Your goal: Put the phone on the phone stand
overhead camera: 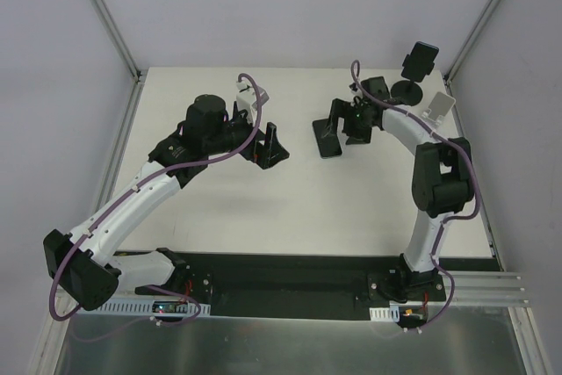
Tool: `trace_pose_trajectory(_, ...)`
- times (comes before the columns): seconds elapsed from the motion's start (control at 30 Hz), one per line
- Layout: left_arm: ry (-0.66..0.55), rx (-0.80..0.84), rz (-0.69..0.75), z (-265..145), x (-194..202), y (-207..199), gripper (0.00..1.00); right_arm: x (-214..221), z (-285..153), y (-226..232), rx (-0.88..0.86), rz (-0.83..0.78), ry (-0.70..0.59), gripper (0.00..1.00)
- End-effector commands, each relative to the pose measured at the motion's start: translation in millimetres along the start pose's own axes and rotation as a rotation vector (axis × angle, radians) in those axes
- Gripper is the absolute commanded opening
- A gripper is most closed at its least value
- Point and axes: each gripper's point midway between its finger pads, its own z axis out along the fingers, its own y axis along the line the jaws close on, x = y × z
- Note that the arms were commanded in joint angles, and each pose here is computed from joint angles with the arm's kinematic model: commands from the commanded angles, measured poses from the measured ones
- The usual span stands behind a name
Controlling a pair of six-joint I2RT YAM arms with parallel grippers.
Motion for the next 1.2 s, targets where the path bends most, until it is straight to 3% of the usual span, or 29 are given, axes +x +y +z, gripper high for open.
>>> trace_pose_trajectory(0.0, -0.050, 0.029, 0.032, -7, -14, -8, 0.96, -40, -38, -2, 0.167, -0.133, -0.080, 0.96)
trace_pose_trajectory(0.07, -0.050, 0.027, 0.032, -7, -14, -8, 0.96, -57, -35, 10, 0.199, -0.171, -0.078, 0.96)
trace_pose_trajectory(0.1, -0.048, 0.030, 0.031, -7, -13, -8, 0.96, -43, -24, -4, 0.264, -0.174, 0.009, 0.96)
trace_pose_trajectory(0.2, -0.046, 0.032, 0.029, -6, -13, -8, 0.96, -49, -19, 3, 0.301, -0.233, 0.095, 0.96)
trace_pose_trajectory(0.37, -0.042, 0.033, 0.030, -5, -12, -8, 0.96, -45, -15, 11, 0.296, -0.266, 0.188, 0.96)
trace_pose_trajectory(0.63, -0.030, 0.053, 0.018, -3, -10, -11, 0.97, -44, 12, 11, 0.326, -0.314, 0.186, 0.96)
trace_pose_trajectory(0.8, -0.025, 0.047, 0.018, -1, -8, -8, 0.97, -51, 27, -6, 0.458, -0.374, 0.154, 0.96)
trace_pose_trajectory(1.17, -0.019, 0.047, 0.015, 1, -7, -8, 0.97, -54, 63, 1, 0.394, -0.403, 0.105, 0.96)
